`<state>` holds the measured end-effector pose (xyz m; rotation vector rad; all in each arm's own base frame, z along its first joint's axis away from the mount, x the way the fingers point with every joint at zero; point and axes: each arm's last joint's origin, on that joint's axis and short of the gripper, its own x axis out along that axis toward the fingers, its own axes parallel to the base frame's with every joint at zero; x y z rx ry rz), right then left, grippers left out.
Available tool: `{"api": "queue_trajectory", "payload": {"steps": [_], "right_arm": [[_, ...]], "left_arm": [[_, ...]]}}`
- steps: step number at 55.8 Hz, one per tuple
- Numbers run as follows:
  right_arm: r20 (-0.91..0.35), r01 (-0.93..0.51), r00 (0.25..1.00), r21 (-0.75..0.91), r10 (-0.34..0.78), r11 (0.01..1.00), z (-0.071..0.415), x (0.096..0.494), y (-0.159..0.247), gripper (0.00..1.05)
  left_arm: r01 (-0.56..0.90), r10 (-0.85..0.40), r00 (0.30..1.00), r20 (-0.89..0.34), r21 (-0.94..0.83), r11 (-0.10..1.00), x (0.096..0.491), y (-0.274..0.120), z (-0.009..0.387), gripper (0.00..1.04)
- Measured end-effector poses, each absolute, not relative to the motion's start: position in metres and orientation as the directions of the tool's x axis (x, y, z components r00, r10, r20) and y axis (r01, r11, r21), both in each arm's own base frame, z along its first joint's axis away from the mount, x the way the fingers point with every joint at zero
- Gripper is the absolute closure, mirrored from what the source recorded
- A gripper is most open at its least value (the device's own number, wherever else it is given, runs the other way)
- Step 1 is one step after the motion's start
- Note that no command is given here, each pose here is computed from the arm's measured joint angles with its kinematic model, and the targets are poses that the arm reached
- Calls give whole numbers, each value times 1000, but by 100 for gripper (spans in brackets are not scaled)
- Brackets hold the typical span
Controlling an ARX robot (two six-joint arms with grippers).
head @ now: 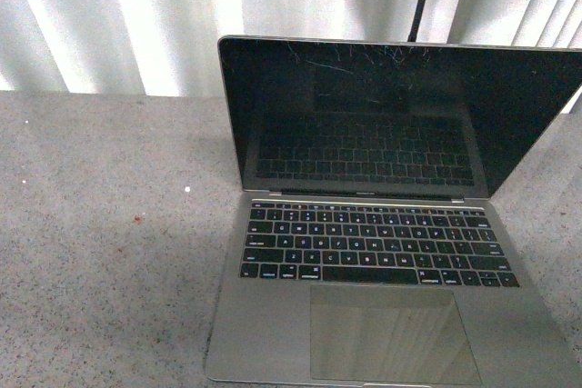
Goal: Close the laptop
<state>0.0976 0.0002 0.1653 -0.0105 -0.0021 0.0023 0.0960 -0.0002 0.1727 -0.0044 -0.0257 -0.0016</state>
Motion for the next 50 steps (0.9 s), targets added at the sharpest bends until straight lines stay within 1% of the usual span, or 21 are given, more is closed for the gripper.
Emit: {"api": "queue_trajectory", "payload": {"steps": [50], "right_arm": [[2,-2,1000,-10,2,1000,165,98,0,7]], "left_arm": [[2,-2,1000,26,-4,1000,96,0,173,7]]}}
